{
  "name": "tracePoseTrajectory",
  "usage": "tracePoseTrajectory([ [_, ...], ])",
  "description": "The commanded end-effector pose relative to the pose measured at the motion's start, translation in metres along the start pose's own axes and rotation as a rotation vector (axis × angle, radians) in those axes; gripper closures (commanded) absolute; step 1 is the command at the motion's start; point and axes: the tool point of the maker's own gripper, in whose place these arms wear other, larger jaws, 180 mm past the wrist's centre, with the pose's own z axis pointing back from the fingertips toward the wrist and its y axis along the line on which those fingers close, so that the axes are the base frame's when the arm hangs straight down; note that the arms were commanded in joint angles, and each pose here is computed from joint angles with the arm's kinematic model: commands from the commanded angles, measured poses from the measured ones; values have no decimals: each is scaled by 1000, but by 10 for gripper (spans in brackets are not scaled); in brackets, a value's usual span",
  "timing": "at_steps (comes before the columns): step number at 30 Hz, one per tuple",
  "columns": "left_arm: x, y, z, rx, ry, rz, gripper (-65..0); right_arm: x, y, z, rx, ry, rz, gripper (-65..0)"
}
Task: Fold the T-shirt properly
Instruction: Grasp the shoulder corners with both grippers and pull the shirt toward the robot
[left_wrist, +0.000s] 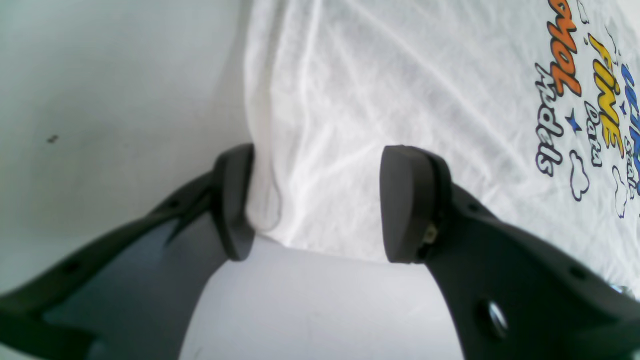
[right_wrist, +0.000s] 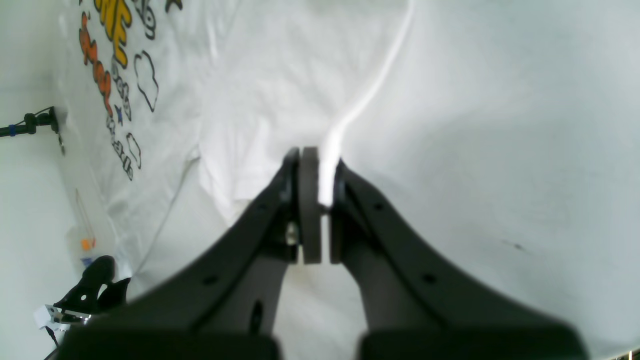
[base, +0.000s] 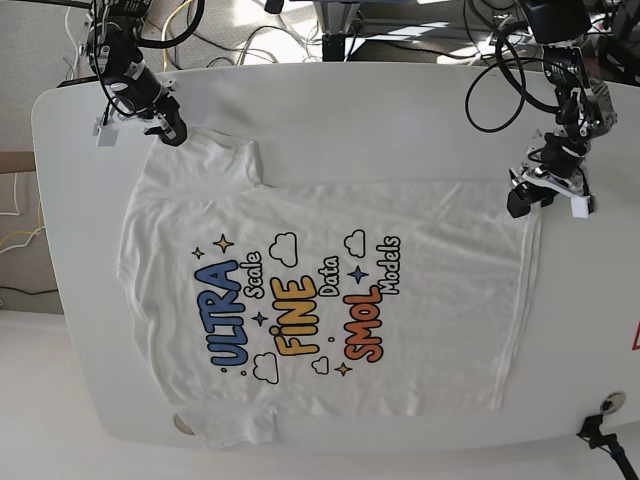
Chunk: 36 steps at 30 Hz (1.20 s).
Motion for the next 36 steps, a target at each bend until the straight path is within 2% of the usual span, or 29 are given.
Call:
tracePoseTrajectory([
  [1, 5, 2, 2, 8, 4, -17, -347, 8, 5, 3, 17, -18, 19, 0],
  [3, 5, 2, 2, 8, 4, -17, -311, 9, 5, 3, 17, -19, 19, 0],
  [7, 5, 3, 2, 10, 4, -15, -78, 9, 6, 3, 18, -20, 18, 0],
  [9, 5, 3, 2, 10, 4, -15, -7, 8, 6, 3, 19, -20, 17, 0],
  [16, 4, 2, 3, 9, 6, -20, 0, 8, 7, 5, 22, -22, 22, 0],
  [20, -2, -2, 8, 1, 69, -40, 0, 7, 15, 15, 33, -29, 54, 0],
  [28, -23, -19, 46, -12, 160, -159, 0, -10, 16, 42, 19, -5, 99, 0],
  [32, -32, -18, 71, 7, 184, -200, 0, -16, 7, 61, -18, 1, 111, 0],
  [36, -40, -15, 98, 31, 198, -241, 0, -34, -7, 74, -45, 47, 67, 0],
])
